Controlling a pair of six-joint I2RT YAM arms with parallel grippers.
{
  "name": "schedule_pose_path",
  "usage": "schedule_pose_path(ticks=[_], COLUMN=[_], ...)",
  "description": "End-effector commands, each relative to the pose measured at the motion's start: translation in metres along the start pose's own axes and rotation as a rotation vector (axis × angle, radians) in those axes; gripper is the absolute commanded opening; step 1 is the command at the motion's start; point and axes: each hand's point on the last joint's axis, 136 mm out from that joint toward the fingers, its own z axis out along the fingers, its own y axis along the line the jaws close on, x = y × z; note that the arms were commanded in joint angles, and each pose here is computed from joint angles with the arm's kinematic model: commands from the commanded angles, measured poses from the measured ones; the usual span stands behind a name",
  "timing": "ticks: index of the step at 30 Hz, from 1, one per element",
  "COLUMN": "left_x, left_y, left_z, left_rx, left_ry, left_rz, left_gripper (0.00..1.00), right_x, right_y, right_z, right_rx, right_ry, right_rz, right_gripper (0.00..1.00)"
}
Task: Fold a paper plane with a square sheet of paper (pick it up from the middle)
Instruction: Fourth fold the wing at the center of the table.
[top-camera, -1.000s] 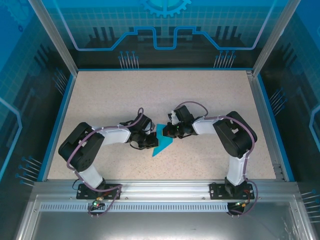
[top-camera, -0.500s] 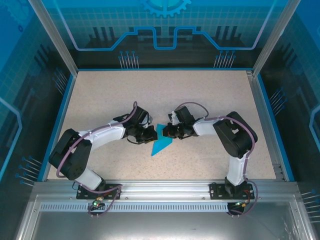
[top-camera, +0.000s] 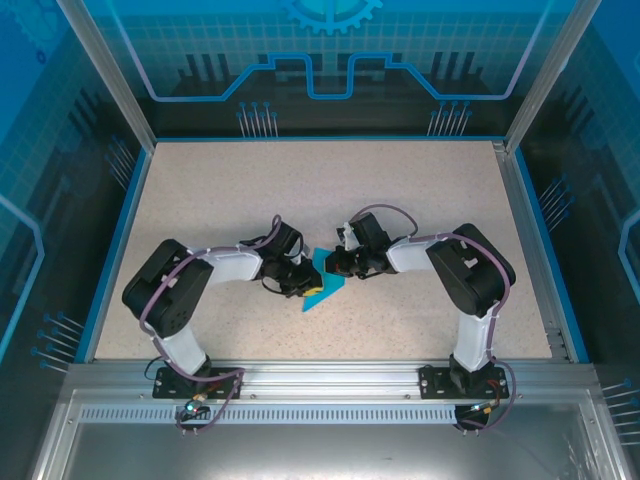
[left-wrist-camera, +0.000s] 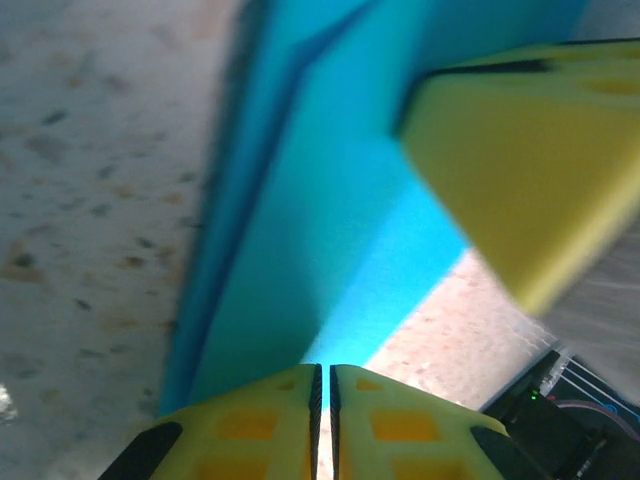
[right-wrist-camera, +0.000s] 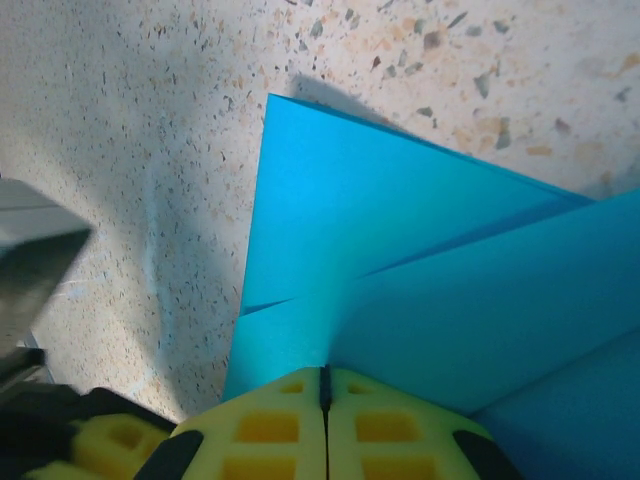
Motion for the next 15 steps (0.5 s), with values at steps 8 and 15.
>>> schedule_pose_path(ticks=[8, 15], left_x=[0.048, 0.074], left_y=[0.084, 0.099], left_z=[0.006, -0.007], left_rx=[-0.23, -0.247], left_ry=[0.142, 0.2], left_rz=[-0.088, -0.061], left_gripper=[0.12, 0.12], right_x=[0.036, 0.037], right_y=[-0.056, -0.058], right_z=[0.004, 0.004], right_rx=[0.22, 0.231], right_ry=[0.085, 0.086], right_rz=[0.07, 0.071], right_gripper=[0.07, 0.07])
